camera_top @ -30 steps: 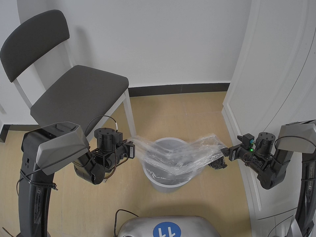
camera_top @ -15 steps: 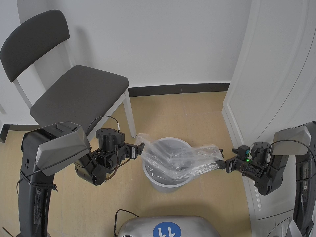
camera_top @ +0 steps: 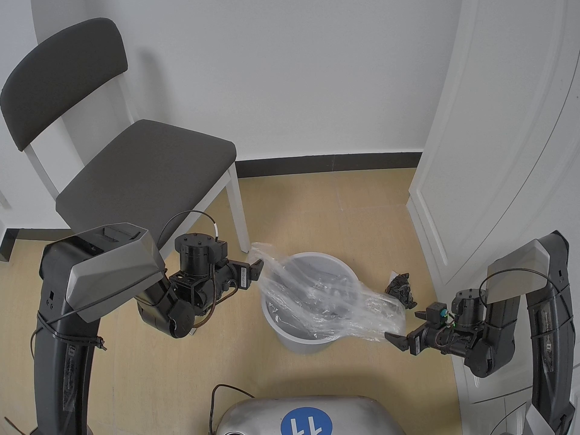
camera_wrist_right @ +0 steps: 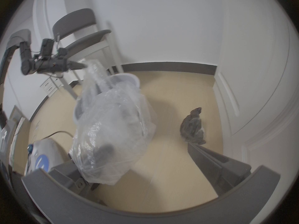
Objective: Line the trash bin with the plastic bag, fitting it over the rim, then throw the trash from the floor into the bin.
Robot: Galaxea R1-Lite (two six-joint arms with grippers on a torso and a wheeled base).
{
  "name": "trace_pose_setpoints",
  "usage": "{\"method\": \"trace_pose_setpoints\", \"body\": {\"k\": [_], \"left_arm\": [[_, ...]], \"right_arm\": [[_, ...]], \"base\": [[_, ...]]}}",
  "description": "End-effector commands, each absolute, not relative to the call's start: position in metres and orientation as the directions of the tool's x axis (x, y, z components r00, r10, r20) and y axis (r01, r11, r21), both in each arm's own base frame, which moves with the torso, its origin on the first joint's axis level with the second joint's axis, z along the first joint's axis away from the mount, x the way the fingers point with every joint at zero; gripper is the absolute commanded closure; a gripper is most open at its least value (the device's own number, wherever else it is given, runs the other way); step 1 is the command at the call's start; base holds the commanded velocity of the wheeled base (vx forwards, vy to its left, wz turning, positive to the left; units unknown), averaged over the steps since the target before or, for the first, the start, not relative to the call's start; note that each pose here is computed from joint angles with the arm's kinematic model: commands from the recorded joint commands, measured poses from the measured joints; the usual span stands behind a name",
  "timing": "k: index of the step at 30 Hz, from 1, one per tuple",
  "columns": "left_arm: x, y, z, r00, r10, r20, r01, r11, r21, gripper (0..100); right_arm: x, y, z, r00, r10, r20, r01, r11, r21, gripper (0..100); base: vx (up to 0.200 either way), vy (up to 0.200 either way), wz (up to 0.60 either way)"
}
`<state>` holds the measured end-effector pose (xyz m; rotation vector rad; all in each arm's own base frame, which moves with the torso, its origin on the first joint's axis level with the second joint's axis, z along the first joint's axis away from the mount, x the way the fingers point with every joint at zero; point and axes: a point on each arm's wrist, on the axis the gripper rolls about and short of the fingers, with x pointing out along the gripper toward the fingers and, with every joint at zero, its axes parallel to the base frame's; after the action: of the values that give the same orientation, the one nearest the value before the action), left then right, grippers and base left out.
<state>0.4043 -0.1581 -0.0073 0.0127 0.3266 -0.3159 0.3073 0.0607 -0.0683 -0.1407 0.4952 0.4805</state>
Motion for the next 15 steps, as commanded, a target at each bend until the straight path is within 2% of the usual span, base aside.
{"method": "trace_pose_setpoints", "body": {"k": [1, 7, 15], "left_arm": [[0.408, -0.155, -0.007, 0.903, -0.294, -0.313, 0.297, 0.954, -0.039, 0], [0.409, -0.154, -0.008, 0.904, -0.29, -0.313, 0.294, 0.955, -0.037, 0], [0.409, -0.154, -0.009, 0.903, -0.291, -0.315, 0.295, 0.955, -0.037, 0]], "right_arm": [[0.282, 0.058, -0.051, 0.709, 0.505, -0.493, -0.588, 0.809, -0.016, 0], [0.272, 0.049, -0.033, 0.635, 0.639, -0.433, -0.693, 0.72, 0.045, 0], [0.277, 0.032, -0.022, 0.617, 0.7, -0.359, -0.703, 0.696, 0.15, 0]], "base": [[0.0, 0.0, 0.0], [0.0, 0.0, 0.0], [0.0, 0.0, 0.0]]}}
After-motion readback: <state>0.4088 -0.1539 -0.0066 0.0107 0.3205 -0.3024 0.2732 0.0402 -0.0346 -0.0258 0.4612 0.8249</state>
